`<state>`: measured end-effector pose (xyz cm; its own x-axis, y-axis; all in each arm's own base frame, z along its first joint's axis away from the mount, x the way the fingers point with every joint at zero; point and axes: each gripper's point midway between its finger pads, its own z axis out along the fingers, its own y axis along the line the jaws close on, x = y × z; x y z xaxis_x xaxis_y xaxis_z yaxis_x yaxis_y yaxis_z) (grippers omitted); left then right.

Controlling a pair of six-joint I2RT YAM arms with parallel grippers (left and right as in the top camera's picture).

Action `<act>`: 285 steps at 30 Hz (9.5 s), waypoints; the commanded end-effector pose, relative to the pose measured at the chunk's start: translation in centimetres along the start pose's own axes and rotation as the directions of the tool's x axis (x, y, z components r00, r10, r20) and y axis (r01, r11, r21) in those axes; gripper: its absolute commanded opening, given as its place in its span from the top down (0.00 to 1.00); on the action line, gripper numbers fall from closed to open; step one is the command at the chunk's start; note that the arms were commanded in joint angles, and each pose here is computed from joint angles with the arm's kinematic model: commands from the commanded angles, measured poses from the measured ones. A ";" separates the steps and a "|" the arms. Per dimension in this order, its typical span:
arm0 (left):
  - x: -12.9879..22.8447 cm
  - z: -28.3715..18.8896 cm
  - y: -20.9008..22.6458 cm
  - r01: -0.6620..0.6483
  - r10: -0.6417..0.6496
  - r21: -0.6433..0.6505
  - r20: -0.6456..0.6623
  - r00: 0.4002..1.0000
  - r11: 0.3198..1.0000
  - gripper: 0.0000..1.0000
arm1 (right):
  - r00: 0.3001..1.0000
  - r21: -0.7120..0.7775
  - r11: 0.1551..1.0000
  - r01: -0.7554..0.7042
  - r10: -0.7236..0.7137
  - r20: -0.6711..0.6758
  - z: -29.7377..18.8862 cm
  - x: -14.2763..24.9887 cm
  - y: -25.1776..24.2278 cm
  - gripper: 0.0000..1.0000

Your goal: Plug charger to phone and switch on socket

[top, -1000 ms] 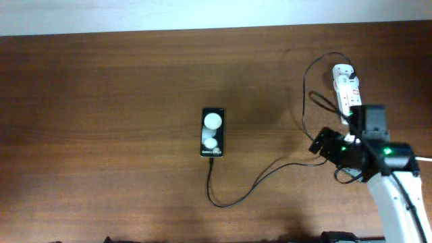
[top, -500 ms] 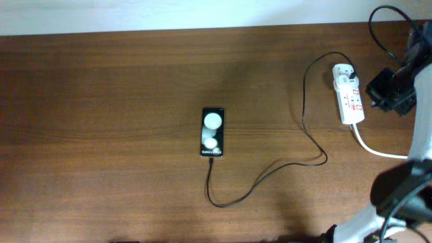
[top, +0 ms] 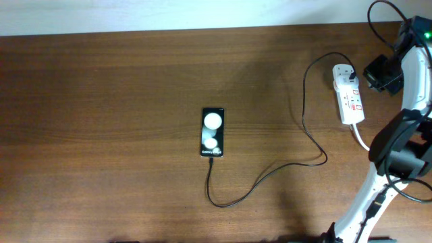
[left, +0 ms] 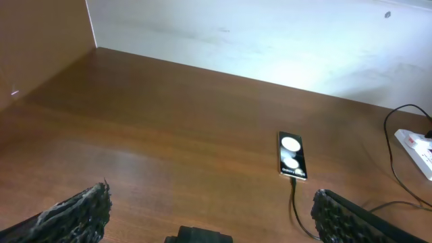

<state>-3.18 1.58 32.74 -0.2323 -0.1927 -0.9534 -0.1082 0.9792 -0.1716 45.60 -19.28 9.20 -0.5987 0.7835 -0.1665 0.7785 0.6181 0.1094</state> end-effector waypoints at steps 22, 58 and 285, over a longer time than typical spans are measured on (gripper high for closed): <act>0.0 -0.3 0.2 -0.012 0.012 -0.016 0.021 1.000 1.000 0.01 | 0.967 -0.017 0.995 0.100 -0.101 -0.234 10.5 6.8 4.3 0.96; 0.0 -0.3 0.2 -0.012 0.012 -0.015 0.020 1.000 1.000 0.01 | 0.968 -0.088 0.992 0.091 -0.108 -0.225 9.9 7.3 5.5 0.96; 9.7 31.0 0.0 -0.068 0.068 -0.007 0.180 0.981 0.998 0.01 | 0.173 -0.010 0.626 0.779 -0.199 0.965 -11.5 26.4 -3.9 0.01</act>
<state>24.54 1.36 16.02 -0.0617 -0.1235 -0.9904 -0.0828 0.9895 -0.1182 24.61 -0.10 15.88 -0.0769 -0.0398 -0.9962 0.0111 0.9991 -0.0407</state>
